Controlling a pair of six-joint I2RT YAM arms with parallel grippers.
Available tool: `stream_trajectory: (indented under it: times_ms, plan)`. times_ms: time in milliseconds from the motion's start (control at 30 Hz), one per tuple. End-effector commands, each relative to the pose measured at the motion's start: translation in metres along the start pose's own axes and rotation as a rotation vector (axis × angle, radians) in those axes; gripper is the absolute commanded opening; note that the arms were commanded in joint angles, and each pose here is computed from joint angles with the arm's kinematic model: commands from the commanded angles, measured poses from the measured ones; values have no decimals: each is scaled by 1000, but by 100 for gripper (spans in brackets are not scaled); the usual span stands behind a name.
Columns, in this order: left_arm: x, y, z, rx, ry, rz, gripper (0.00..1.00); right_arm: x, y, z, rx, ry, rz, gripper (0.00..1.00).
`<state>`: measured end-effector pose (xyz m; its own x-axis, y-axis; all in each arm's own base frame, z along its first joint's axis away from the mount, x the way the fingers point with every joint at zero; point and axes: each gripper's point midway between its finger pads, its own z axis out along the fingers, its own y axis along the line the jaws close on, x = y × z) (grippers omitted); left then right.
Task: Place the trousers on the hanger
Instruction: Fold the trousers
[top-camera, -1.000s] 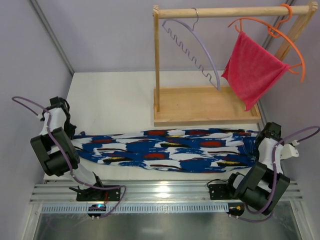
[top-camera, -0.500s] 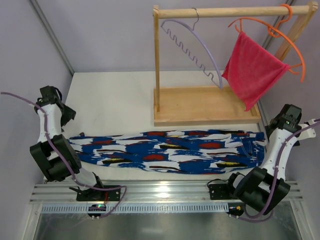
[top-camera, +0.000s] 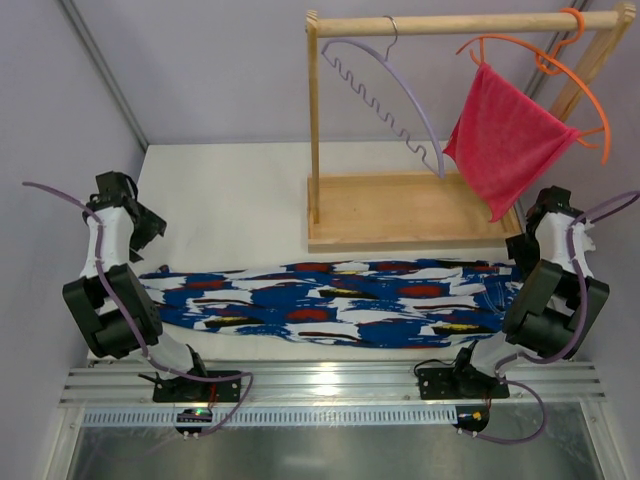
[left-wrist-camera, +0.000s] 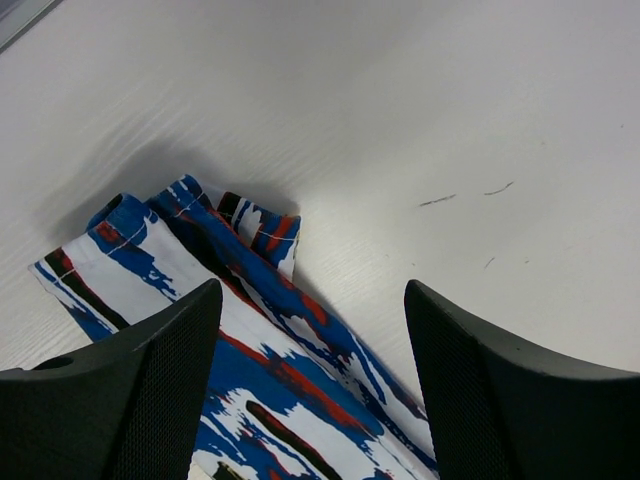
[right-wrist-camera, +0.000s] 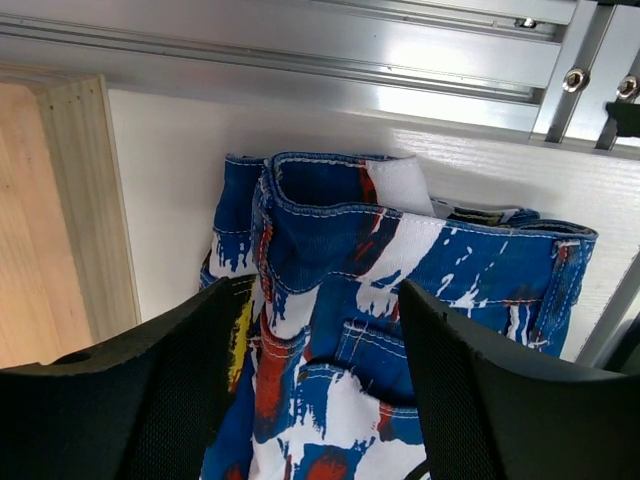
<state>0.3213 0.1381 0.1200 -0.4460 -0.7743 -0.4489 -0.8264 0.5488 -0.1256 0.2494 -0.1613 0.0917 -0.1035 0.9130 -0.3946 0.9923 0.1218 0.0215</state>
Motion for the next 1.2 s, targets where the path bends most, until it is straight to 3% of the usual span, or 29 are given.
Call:
stream_trajectory:
  times_ms: [0, 100, 133, 233, 300, 333, 400, 767, 1167]
  plan:
    - [-4, 0, 6, -8, -21, -37, 73, -2, 12, 2, -7, -12, 45, 69]
    - [-4, 14, 10, -77, -37, -53, 73, 2, 16, 14, 11, -11, 29, 68]
    - [-8, 29, 11, -164, -68, -116, 73, 4, 17, 20, 19, -1, 18, 65]
    - [-3, 38, 15, -185, -27, -184, 72, 5, 17, 26, 18, -9, 0, 52]
    - [6, 30, 17, -141, 16, -200, 69, 7, 12, 29, 20, -19, -10, 35]
    - [8, 27, 17, -128, 24, -206, 68, 6, 12, 30, 14, -31, -12, 12]
    - [9, 26, 17, -117, 24, -213, 66, 7, 9, 30, 9, -37, -22, 4]
    - [17, 83, 24, -393, -34, -153, 66, -21, -8, 12, 24, -161, 16, 4]
    - [28, 69, 42, -325, 15, -177, 63, -15, -6, 14, -4, -143, -6, 4]
